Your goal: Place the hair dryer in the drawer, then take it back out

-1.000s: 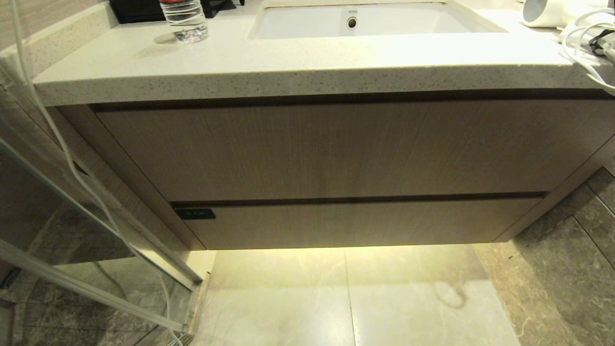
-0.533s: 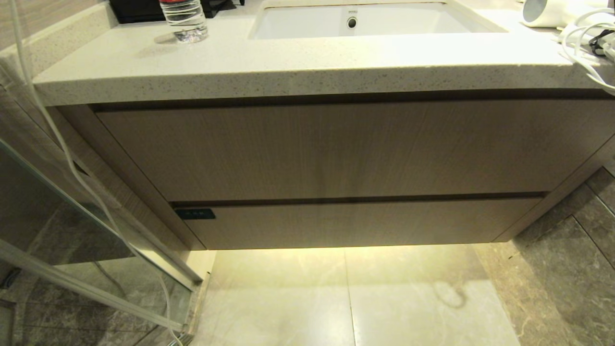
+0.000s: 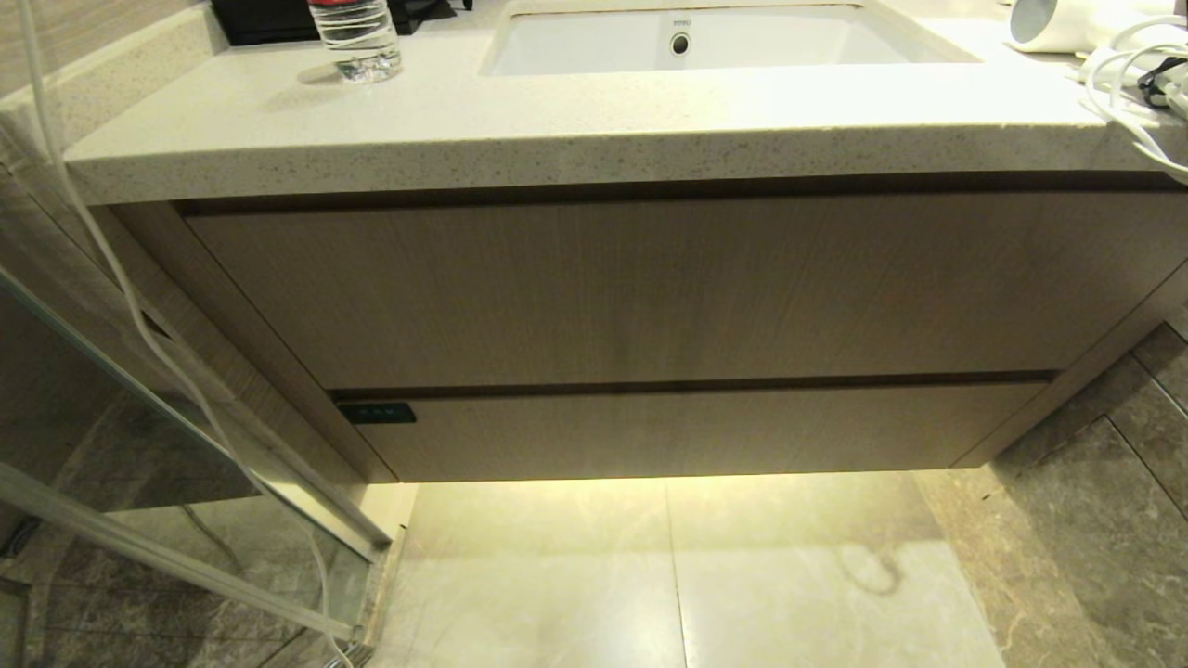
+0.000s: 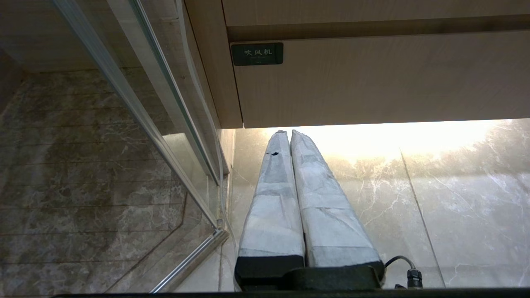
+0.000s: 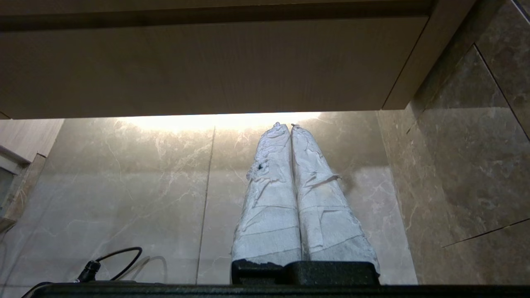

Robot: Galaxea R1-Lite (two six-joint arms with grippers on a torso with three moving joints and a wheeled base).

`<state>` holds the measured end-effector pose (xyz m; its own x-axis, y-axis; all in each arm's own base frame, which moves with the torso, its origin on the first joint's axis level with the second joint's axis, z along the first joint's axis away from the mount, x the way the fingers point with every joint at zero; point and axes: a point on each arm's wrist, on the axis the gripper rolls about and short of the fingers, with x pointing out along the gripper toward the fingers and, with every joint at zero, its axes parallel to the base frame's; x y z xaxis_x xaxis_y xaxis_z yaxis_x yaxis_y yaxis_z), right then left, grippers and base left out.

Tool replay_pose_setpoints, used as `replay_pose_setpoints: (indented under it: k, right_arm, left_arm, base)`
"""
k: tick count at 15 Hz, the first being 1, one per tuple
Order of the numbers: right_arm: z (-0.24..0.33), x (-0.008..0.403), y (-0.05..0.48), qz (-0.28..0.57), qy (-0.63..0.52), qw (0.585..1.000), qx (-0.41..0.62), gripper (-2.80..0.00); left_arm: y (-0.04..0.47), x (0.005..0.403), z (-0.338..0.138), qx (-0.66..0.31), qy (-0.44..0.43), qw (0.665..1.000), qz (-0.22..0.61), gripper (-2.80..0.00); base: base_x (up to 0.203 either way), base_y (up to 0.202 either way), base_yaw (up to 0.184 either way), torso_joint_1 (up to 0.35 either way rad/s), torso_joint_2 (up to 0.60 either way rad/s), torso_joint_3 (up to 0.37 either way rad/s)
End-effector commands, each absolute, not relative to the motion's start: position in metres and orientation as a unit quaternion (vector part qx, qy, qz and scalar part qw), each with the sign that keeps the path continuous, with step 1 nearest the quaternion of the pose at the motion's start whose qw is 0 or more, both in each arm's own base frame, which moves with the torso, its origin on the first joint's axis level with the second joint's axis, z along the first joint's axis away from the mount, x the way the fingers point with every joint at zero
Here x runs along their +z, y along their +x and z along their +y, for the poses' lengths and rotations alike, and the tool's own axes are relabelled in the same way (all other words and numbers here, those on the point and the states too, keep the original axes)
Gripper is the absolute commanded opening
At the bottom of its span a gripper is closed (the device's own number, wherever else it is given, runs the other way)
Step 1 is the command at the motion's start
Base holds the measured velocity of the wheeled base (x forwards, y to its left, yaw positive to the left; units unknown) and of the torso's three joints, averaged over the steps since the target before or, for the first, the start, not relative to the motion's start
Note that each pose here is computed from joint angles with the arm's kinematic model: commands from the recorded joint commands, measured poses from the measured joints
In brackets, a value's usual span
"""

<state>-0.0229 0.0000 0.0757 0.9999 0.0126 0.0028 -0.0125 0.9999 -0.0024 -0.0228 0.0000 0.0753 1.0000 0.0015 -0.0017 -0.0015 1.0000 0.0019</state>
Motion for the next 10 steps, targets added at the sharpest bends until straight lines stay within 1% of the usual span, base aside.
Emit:
replay_pose_setpoints:
  k: [1,10]
  right_arm:
    - [0.0000,0.0755,-0.0227,0.001,-0.001,1.000,0.007,-2.80]
    - [-0.0001,0.0757,-0.0227,0.000,0.003,1.000,0.006,-2.80]
  left_arm:
    - [-0.0228,0.0753,0.0000,0.001,0.001,1.000,0.001,-2.80]
    - [-0.0228,0.0753,0.0000,0.001,0.001,1.000,0.001,-2.80]
  base:
    - [0.000,0.000,0.000,0.000,0.00,0.000]
    - [0.000,0.000,0.000,0.000,0.00,0.000]
